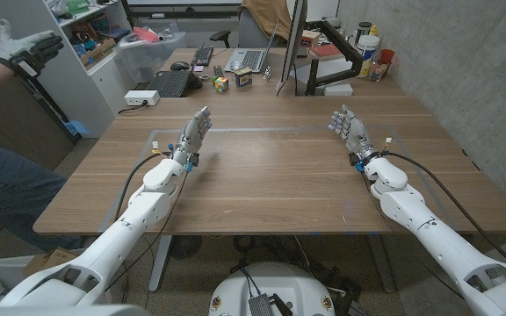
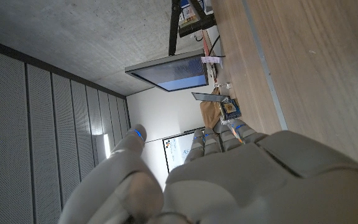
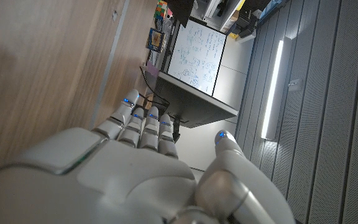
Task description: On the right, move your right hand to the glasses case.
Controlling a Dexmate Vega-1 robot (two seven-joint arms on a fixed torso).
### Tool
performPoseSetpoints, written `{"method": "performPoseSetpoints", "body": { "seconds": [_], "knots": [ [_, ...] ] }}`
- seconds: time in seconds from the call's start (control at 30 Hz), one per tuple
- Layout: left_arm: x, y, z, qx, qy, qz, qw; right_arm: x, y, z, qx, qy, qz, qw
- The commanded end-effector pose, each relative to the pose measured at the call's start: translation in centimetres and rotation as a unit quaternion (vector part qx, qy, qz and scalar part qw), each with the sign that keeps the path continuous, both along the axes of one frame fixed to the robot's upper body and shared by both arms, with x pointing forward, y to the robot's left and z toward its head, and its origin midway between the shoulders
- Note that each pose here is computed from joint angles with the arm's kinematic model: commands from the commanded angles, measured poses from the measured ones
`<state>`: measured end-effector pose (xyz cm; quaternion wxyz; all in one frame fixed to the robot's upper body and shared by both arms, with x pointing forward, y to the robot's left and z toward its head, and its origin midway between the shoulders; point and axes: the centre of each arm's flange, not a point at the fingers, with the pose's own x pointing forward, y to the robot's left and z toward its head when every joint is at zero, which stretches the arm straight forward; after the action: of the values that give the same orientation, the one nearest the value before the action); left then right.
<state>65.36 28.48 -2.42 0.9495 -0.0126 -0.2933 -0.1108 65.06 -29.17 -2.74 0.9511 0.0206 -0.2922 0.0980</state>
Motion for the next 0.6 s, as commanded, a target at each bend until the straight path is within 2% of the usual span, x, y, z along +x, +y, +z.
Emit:
{"method": "performPoseSetpoints", "body": {
  "seconds": [0.03,0.3,0.6],
  "knots": [
    [0.0,0.09,-0.02,-0.009,0.002,0.0,1.0,-0.1,0.0,0.01,-0.007,0.002,-0.001,1.0],
    [0.04,-0.11,0.18,-0.006,0.002,-0.001,1.0,-0.16,-0.08,0.24,-0.008,-0.001,-0.001,1.0],
    [0.46,-0.7,0.23,-0.003,0.006,-0.008,1.0,-0.37,-0.34,-0.07,-0.01,0.0,-0.002,1.0]
  ]
}}
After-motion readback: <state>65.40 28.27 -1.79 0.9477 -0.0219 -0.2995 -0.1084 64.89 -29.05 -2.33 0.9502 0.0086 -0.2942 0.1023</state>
